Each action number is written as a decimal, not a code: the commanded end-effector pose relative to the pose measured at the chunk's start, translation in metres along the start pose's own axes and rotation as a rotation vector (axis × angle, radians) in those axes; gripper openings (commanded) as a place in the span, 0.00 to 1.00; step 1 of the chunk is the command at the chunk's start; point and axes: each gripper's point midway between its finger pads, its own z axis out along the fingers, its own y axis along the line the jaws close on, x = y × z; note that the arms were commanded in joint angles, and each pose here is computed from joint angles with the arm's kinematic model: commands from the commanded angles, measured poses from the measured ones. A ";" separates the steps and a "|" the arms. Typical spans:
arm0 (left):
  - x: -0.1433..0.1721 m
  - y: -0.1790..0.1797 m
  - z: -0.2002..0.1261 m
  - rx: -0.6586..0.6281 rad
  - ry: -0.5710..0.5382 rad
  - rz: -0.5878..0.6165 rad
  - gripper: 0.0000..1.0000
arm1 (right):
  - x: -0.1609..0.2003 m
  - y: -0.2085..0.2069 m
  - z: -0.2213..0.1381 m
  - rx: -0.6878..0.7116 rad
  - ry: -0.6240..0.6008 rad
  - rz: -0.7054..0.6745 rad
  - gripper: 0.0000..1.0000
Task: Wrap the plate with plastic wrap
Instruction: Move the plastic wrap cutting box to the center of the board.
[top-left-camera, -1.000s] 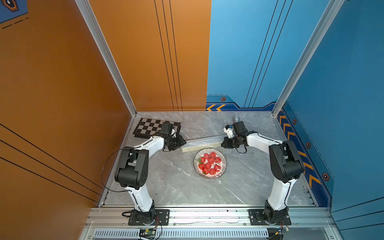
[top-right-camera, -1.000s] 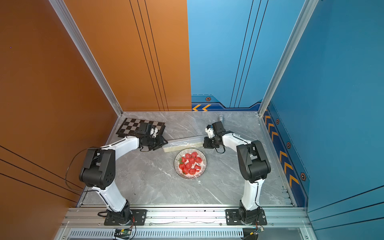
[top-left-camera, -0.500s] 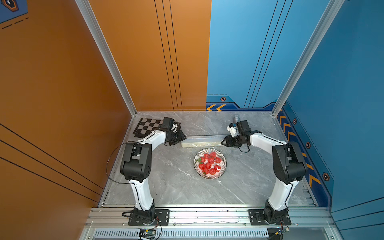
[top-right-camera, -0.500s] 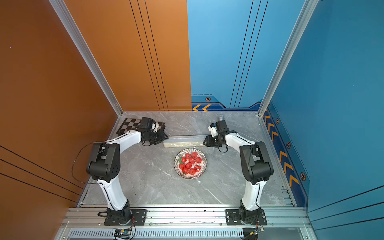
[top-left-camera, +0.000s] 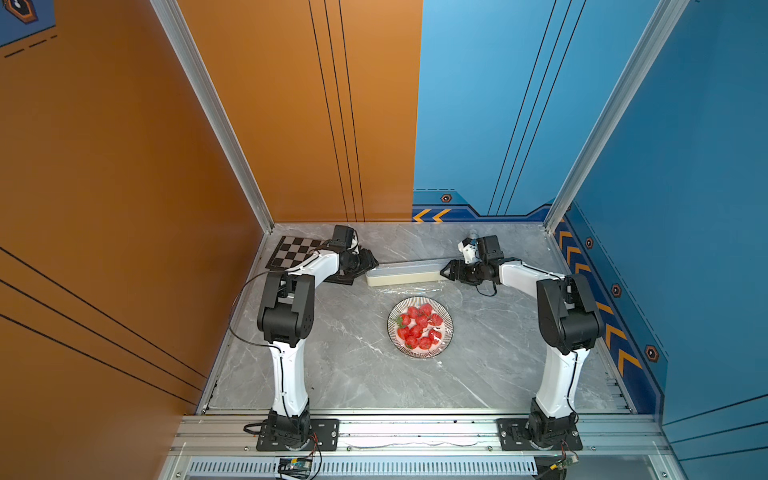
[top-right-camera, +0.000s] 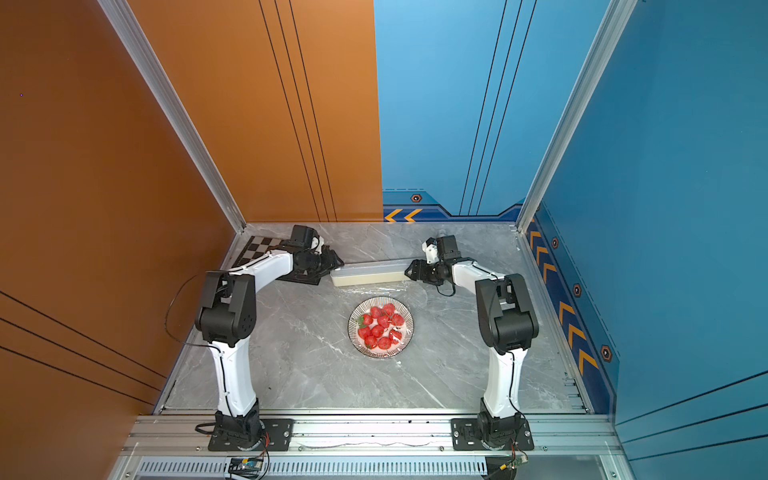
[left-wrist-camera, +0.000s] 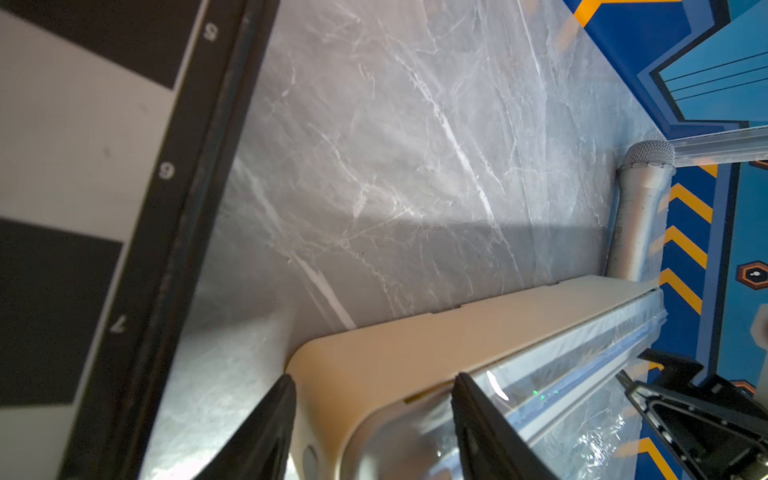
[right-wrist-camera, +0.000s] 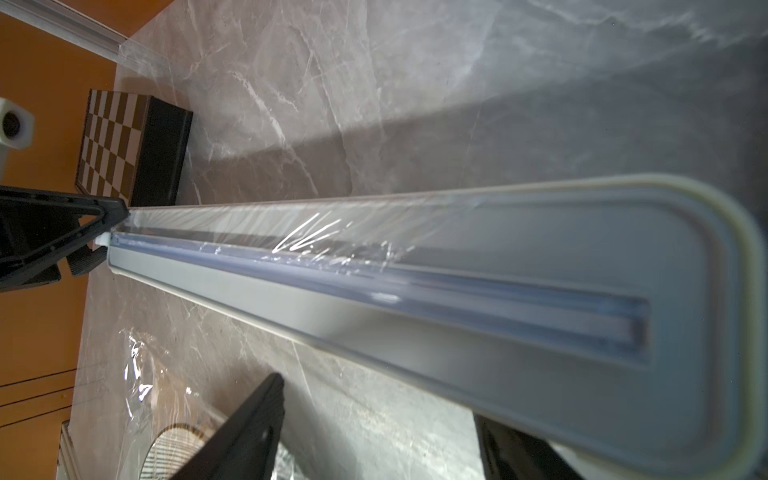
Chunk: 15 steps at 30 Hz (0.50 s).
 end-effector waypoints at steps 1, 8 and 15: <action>-0.002 0.003 -0.007 -0.040 -0.006 0.003 0.70 | -0.032 0.007 -0.021 -0.001 -0.107 -0.031 0.74; 0.003 -0.004 -0.060 -0.050 -0.086 0.035 0.82 | -0.004 0.019 -0.068 -0.009 -0.150 -0.025 0.80; 0.054 -0.011 -0.091 0.031 -0.019 0.010 0.82 | 0.032 0.039 -0.062 -0.128 -0.118 0.030 0.83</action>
